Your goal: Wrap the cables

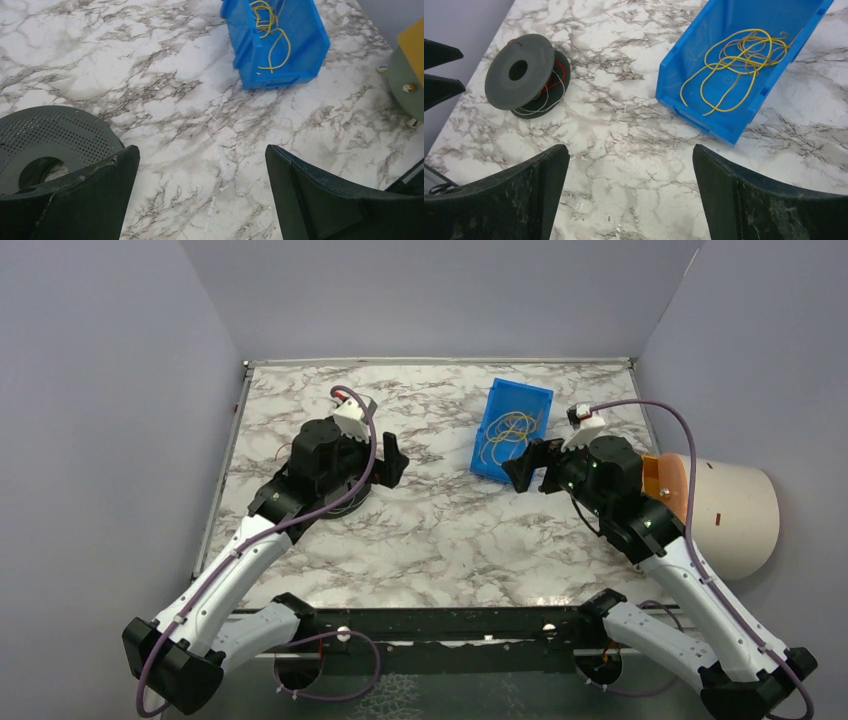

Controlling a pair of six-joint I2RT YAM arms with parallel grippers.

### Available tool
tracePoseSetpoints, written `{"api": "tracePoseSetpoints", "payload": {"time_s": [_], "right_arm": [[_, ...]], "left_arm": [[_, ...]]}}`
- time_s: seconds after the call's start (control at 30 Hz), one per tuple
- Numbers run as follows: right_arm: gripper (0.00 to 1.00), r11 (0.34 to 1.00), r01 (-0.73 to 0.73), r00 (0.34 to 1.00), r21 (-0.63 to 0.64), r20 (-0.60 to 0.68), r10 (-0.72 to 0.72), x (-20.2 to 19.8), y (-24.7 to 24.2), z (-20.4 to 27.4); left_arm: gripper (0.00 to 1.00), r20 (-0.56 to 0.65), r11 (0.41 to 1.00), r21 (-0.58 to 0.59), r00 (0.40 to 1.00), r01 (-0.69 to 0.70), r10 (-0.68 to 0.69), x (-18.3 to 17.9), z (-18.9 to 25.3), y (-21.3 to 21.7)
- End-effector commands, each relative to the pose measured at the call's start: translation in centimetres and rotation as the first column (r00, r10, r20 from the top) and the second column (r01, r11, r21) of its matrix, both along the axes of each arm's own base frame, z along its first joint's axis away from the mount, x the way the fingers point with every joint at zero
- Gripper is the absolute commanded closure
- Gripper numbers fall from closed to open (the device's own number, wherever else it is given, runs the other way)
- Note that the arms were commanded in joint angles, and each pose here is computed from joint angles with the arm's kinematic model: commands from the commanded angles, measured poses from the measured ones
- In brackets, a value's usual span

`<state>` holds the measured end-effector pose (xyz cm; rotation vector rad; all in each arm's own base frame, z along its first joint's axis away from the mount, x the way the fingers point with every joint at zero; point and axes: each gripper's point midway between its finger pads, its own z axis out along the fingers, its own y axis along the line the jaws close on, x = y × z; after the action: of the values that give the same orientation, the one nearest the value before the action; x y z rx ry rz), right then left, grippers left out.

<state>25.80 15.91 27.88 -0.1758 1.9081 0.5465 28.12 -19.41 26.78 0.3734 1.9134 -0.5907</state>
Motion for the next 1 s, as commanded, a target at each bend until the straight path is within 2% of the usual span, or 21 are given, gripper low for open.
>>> {"api": "tracePoseSetpoints", "payload": {"time_s": [0.0, 0.27, 0.6, 0.73, 0.83, 0.97], "right_arm": [[0.03, 0.998, -0.045, 0.999, -0.035, -0.019, 0.044, -0.1, 0.6, -0.1], [0.11, 0.993, -0.115, 0.991, -0.028, -0.075, 0.112, 0.1, 2.3, -1.8], [0.21, 0.993, -0.115, 0.99, -0.026, -0.087, 0.113, 0.3, 2.5, -2.9], [0.25, 0.994, -0.111, 0.989, -0.021, -0.097, 0.109, 0.3, 2.5, -3.4], [0.33, 0.994, -0.107, 0.989, -0.019, -0.103, 0.104, 0.4, 2.5, -3.8], [0.35, 0.995, -0.1, 0.99, -0.016, -0.104, 0.098, 0.4, 2.4, -4.1]], "left_arm": [[0.01, -0.043, 0.985, 0.084, 0.987, -0.152, 0.156, 1.2, -2.0, 2.5], [0.01, -0.067, 0.891, 0.262, 0.914, -0.372, 0.401, 3.0, -4.5, 7.2], [0.01, -0.134, 0.839, 0.287, 0.847, -0.463, 0.514, 5.1, -6.8, 11.6], [0.07, -0.158, 0.82, 0.303, 0.823, -0.486, 0.546, 5.5, -7.8, 12.6], [0.11, -0.17, 0.806, 0.319, 0.806, -0.499, 0.566, 6.0, -8.5, 13.1], [0.18, -0.18, 0.785, 0.347, 0.785, -0.513, 0.592, 6.6, -9.3, 13.7]]}}
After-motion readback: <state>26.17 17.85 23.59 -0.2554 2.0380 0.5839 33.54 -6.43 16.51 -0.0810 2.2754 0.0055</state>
